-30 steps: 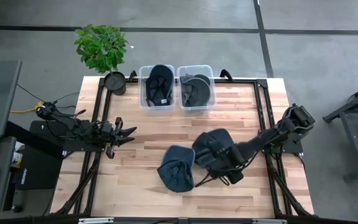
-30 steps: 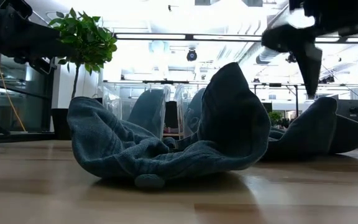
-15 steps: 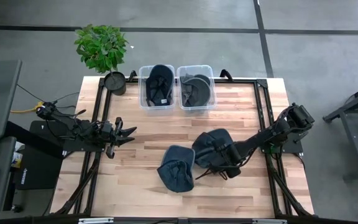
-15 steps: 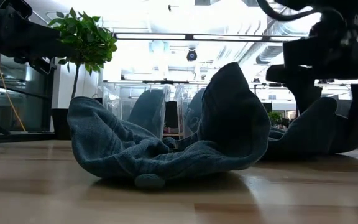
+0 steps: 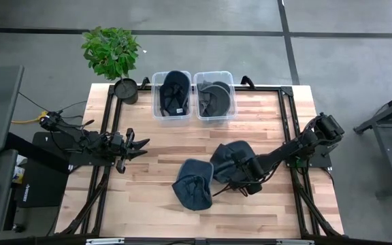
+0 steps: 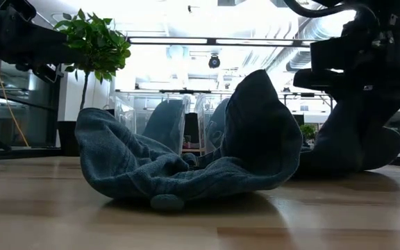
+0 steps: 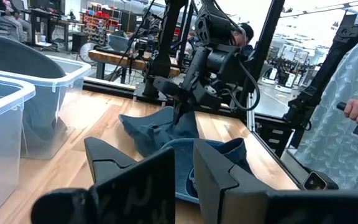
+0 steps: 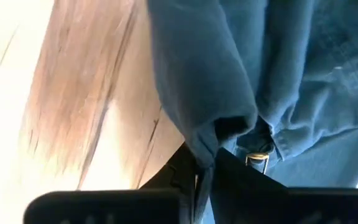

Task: Pick & Place hat
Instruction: Put the right blue cap into the left transparent bin

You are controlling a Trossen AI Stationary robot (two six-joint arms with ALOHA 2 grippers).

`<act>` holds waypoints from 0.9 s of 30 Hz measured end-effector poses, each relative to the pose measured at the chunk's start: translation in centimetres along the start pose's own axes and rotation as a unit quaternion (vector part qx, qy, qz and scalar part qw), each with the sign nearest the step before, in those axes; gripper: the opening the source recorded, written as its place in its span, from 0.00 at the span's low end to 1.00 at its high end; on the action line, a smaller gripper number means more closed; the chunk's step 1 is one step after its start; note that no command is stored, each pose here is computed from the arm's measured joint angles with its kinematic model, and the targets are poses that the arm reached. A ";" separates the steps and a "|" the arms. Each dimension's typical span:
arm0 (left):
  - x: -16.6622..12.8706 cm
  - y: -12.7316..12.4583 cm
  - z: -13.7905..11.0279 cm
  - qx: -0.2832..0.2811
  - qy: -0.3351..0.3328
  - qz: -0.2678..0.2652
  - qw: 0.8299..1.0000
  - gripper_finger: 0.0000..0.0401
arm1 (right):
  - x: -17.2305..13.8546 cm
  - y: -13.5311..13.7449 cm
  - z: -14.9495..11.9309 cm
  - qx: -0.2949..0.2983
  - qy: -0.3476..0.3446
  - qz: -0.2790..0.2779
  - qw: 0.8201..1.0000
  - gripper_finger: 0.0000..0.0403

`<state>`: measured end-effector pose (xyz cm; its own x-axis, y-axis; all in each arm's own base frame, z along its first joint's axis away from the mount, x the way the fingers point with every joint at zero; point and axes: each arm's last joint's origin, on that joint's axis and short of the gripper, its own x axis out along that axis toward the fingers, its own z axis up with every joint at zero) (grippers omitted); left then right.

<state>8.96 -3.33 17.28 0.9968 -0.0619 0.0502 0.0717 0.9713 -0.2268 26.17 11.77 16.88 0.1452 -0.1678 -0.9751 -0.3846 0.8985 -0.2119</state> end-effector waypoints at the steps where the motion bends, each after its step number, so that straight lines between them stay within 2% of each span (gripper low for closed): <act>1: 0.0 0.0 0.0 0.000 0.000 0.000 1.000 0.00 | 0.0 0.0 0.0 0.010 0.000 -0.003 1.000 0.05; 7: 0.0 0.0 0.0 0.000 0.000 0.000 1.000 0.00 | -0.2 -0.3 -0.2 0.028 0.004 -0.009 1.000 0.03; 13: 0.0 0.0 0.0 0.000 0.000 0.000 1.000 0.00 | -1.0 -0.4 -0.7 0.026 0.040 -0.029 0.998 0.02; 27: 0.0 0.0 0.0 0.000 0.000 0.000 1.000 0.00 | -8.0 -2.2 1.1 -0.036 0.056 -0.153 0.986 0.02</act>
<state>8.96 -3.33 17.28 0.9968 -0.0619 0.0504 0.0718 0.9713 -0.2269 26.84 11.51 25.18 0.1641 -0.4739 -0.8651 -0.4021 0.7687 -0.4974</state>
